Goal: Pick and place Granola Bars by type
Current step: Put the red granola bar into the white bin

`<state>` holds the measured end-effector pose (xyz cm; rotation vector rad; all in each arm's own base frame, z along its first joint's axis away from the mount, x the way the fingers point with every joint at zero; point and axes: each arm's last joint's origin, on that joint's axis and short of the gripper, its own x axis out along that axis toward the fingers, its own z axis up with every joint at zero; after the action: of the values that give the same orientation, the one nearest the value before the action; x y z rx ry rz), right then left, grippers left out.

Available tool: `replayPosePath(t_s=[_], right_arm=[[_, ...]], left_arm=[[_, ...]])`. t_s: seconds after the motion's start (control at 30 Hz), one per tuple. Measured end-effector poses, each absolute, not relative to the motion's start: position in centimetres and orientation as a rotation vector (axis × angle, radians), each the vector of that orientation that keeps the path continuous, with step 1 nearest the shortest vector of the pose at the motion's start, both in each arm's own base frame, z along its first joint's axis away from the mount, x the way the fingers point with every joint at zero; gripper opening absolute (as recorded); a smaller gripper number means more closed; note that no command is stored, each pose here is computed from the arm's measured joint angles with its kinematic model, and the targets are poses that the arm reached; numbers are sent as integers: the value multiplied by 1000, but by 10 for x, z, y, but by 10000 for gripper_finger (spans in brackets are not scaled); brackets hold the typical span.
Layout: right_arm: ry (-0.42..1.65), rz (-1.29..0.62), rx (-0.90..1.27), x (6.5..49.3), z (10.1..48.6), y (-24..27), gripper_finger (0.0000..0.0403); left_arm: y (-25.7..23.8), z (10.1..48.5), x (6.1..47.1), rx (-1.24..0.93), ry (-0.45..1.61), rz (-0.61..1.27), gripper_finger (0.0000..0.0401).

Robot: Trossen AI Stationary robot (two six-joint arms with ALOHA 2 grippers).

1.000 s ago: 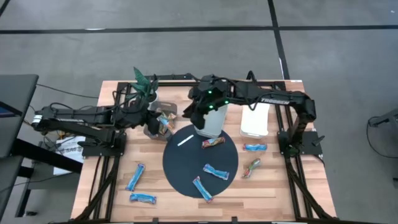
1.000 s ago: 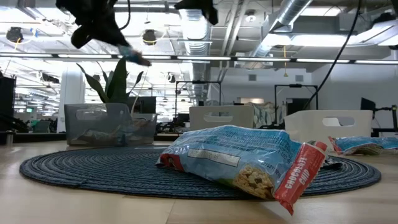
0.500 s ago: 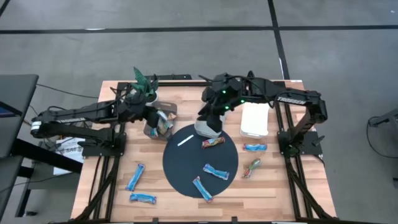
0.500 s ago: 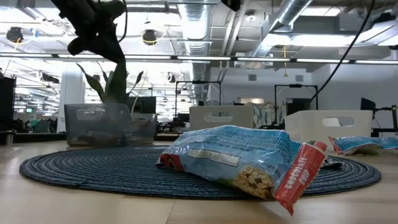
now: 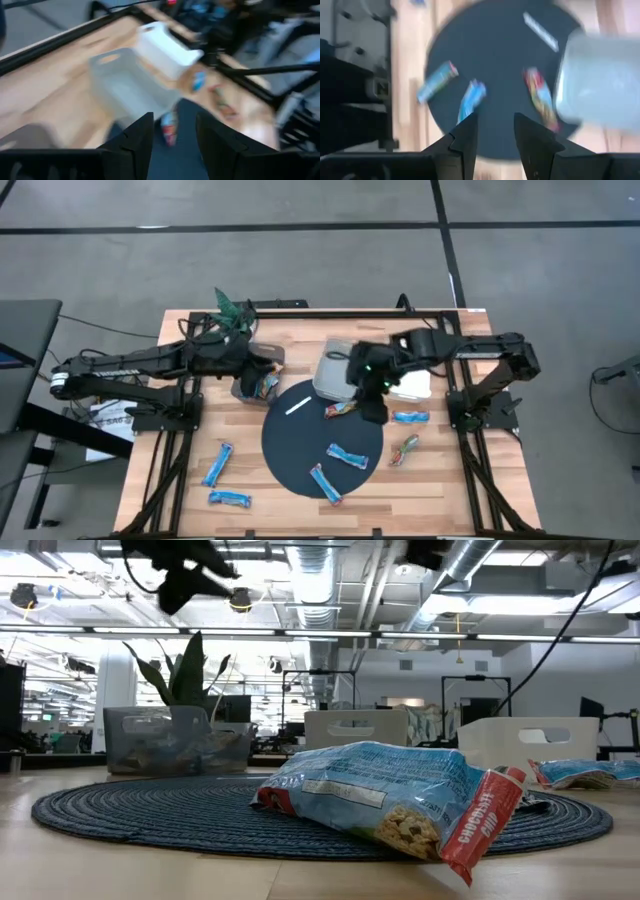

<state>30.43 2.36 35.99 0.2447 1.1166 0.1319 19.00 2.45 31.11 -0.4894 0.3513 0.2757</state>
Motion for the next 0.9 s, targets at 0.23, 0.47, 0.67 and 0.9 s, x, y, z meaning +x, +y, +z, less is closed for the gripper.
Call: replayPosePath(t_s=[0.23, 0.47, 0.67, 0.9], right_arm=[[1185, 63, 370, 260, 325, 36, 118], [1382, -156, 450, 220, 280, 32, 118], [1535, -250, 408, 205, 237, 31, 118], [1526, -253, 392, 207, 199, 31, 118]], left_arm=[[3, 313, 214, -454, 380, 145, 139], [-12, 326, 244, -431, 348, 31, 139], [-11, 335, 257, -429, 319, 34, 139], [-11, 338, 259, -444, 309, 51, 139]])
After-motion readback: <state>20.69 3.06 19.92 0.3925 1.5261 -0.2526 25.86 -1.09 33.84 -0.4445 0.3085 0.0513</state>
